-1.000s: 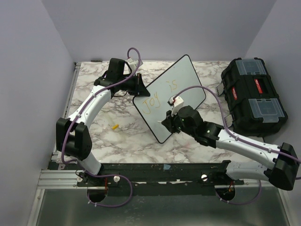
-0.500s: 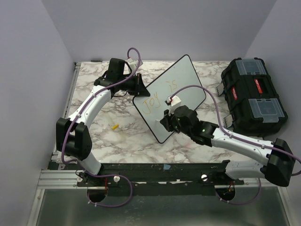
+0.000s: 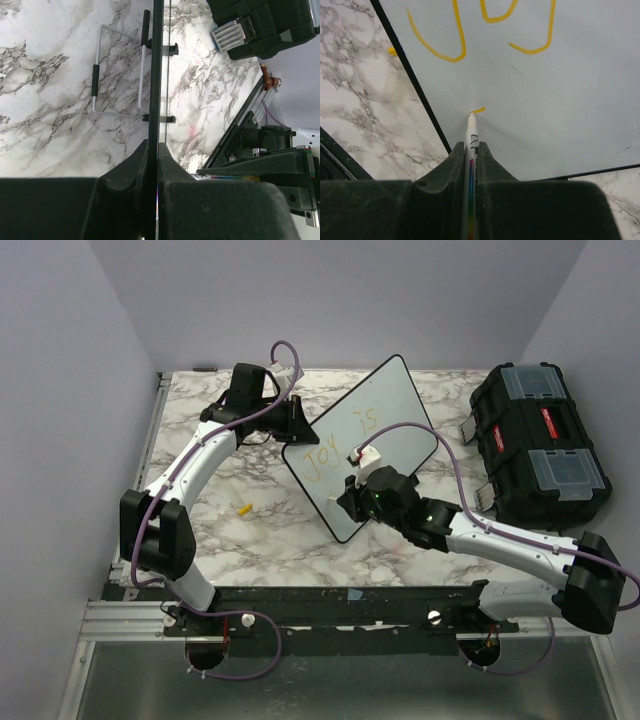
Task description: Write a sentence on the whiteboard
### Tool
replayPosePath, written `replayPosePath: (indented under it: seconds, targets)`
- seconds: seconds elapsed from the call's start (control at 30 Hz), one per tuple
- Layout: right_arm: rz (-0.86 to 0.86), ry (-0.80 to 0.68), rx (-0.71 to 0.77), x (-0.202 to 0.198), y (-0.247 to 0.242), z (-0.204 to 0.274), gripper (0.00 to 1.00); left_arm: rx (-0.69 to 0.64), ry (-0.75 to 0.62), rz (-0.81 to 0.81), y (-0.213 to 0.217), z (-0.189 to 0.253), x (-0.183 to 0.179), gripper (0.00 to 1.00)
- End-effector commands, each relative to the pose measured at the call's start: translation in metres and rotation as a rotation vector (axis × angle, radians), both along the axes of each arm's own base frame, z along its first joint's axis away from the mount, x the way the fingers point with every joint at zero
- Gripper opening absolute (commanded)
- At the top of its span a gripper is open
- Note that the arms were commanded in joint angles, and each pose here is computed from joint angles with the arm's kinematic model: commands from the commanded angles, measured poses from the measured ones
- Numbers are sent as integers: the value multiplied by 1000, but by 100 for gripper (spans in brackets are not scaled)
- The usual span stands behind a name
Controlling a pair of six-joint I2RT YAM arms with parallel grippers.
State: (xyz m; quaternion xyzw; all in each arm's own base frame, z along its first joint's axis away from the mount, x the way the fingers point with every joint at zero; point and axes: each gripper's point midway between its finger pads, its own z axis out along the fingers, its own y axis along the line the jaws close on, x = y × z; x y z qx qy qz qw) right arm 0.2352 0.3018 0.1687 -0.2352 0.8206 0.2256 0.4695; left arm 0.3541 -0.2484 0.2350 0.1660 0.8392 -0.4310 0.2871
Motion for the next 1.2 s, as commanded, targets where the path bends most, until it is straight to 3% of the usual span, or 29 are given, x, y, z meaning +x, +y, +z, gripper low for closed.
replayPosePath:
  seconds: [0.0,0.57,1.17]
  targets:
    - [33,27,-4,-7,8,-8,1,-3,-131,48,3,23,25,0]
    - [29,106,-71,-26,-10,-41,1,3,-136,49,4,24,23,0]
    - [-129,39,-107,-3,-29,-32,1,9,-136,45,5,24,21,0]
